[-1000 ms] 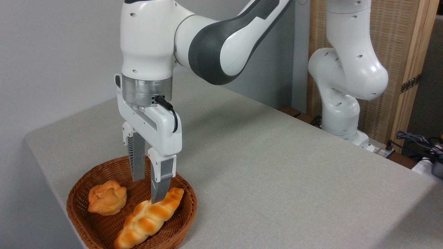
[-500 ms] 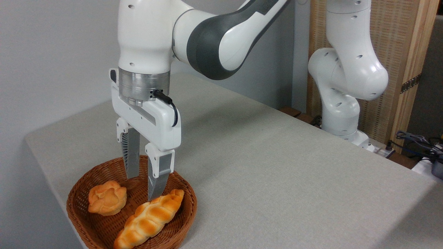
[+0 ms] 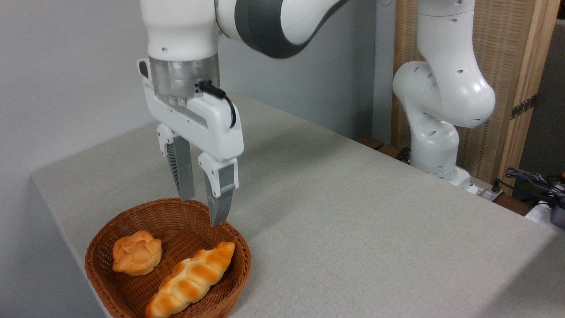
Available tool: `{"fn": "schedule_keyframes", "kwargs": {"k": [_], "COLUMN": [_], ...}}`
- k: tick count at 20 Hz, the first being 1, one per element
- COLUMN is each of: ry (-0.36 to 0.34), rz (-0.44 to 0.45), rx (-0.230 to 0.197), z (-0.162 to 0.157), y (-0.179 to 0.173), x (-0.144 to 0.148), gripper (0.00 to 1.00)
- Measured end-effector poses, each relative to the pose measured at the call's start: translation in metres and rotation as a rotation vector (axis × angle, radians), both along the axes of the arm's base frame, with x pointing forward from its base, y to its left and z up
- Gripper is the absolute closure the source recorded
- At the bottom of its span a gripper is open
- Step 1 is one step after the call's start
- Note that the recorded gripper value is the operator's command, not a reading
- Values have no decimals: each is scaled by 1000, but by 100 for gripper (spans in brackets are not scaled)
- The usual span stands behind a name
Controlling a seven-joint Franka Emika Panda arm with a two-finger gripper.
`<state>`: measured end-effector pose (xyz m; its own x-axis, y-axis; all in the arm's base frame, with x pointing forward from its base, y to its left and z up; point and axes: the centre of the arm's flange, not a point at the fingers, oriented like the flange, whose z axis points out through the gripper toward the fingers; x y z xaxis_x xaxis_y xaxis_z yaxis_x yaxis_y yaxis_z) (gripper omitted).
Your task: Put bread into the basket
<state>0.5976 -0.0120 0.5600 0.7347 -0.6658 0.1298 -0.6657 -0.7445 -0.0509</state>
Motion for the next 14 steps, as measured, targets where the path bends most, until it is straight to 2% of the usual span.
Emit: {"fn": "schedule_keyframes", "kwargs": {"k": [7, 12, 14], "ry": [106, 85, 89], "rz": [-3, -7, -8], "rx": [-2, -9, -12], "z": [44, 81, 85], "y": [-2, 0, 1], "x": [-17, -37, -45], "gripper": [0, 0, 0]}}
